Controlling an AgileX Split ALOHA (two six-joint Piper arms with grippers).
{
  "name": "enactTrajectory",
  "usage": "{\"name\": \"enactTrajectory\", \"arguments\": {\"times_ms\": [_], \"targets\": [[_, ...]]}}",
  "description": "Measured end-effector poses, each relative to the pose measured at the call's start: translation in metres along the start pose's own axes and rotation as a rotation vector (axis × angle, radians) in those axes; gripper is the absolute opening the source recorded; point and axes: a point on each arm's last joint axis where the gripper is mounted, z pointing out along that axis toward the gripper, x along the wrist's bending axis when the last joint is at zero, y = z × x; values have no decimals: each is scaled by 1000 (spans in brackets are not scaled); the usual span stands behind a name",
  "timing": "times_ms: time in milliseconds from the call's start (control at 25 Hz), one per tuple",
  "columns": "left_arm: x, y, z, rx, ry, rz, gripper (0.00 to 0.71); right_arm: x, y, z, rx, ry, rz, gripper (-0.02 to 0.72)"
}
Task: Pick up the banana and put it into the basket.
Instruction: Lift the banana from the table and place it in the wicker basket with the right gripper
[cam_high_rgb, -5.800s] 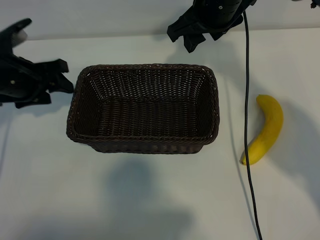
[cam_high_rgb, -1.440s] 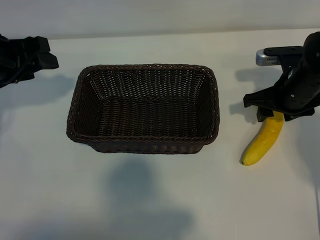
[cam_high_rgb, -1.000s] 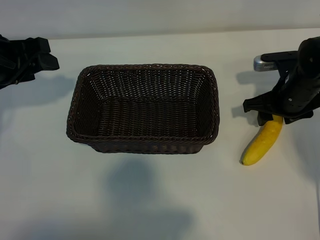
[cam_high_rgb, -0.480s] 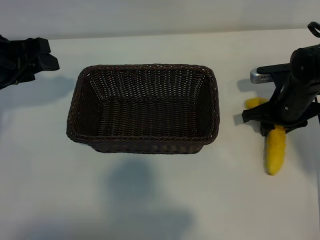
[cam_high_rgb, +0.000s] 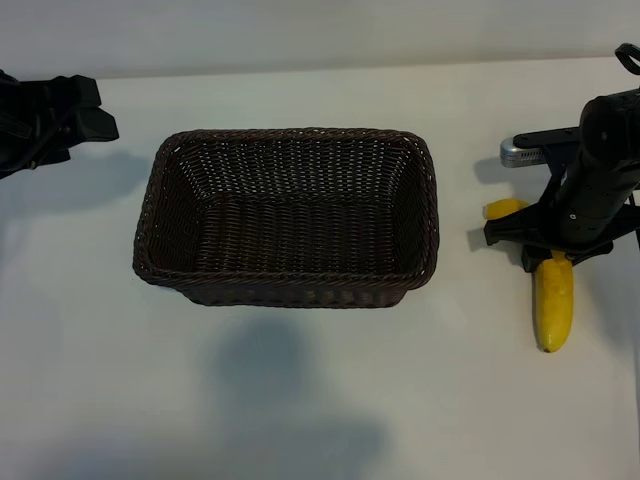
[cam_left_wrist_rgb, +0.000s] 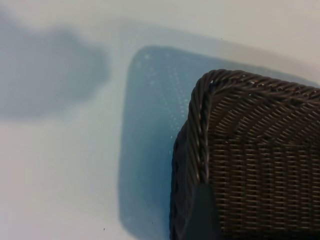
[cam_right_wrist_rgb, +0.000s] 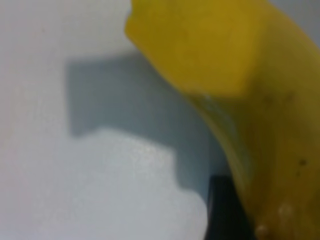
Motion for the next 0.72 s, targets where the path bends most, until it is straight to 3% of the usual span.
{"name": "enactTrajectory", "arguments": {"times_ms": [720], "targets": [[0, 0, 0, 1, 0, 2, 590, 6, 33, -103, -106, 10, -14, 400]]}}
